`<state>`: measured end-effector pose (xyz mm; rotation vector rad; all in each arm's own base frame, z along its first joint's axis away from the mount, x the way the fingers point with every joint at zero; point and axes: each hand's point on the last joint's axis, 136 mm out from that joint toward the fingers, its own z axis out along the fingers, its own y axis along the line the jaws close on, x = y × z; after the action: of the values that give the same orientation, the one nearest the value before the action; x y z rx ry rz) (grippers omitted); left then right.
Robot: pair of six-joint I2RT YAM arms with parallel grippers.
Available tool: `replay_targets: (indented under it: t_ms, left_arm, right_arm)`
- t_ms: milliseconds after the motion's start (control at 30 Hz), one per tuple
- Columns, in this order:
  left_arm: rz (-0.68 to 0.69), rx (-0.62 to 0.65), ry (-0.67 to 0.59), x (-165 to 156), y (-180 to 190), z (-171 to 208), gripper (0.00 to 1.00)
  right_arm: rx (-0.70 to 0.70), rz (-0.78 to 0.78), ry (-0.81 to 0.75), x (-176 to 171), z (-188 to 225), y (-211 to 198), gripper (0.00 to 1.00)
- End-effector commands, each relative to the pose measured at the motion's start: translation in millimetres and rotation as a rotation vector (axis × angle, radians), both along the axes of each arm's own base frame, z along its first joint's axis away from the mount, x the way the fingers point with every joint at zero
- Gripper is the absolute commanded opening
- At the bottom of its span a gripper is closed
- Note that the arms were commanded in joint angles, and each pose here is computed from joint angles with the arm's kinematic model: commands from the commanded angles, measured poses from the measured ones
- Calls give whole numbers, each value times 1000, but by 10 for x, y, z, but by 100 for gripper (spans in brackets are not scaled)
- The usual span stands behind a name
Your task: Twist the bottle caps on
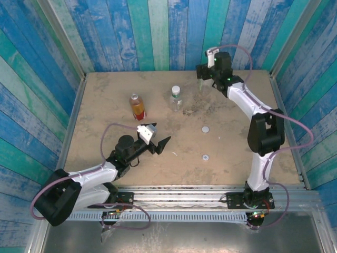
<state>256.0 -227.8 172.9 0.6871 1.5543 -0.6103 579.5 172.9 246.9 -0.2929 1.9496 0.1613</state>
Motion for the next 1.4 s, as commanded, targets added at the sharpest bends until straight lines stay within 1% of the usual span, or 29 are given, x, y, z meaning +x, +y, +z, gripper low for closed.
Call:
replay_targets:
  t_ms: [0,233,333,467,533,700,800,1000,1133,1233,1367]
  left_arm:
    - [-22,10,-17,-21,-28,-11,94]
    - [-27,17,-12,-22,-36,-34,94]
    - [-30,21,-11,-21,-43,-38,94]
    - [-31,22,-7,-13,-51,-47,94]
    - [-37,25,-4,-18,-61,-58,94]
    - [-46,27,-2,-17,-80,-66,94]
    - [-52,28,2,-23,-87,-76,94]
    - [-56,30,2,-24,-94,-81,94]
    - [-61,32,2,-25,-104,-85,94]
    - [-65,27,-3,-26,-111,-73,94]
    - [-76,1,-18,-18,-144,-13,94]
  right_arm:
    - [-3,18,40,123,-117,-13,94]
    - [0,8,81,285,-314,-98,89]
    - [-3,14,105,311,-406,-121,83]
    - [3,23,121,326,-473,-136,69]
    - [2,22,123,326,-500,-138,66]
    - [1,28,122,322,-518,-137,50]
    - [1,38,119,314,-515,-125,43]
    - [-3,64,118,274,-500,-91,36]
    - [1,110,108,184,-403,-30,35]
    - [8,147,102,23,-294,22,34]
    - [12,194,104,-325,-194,98,34]
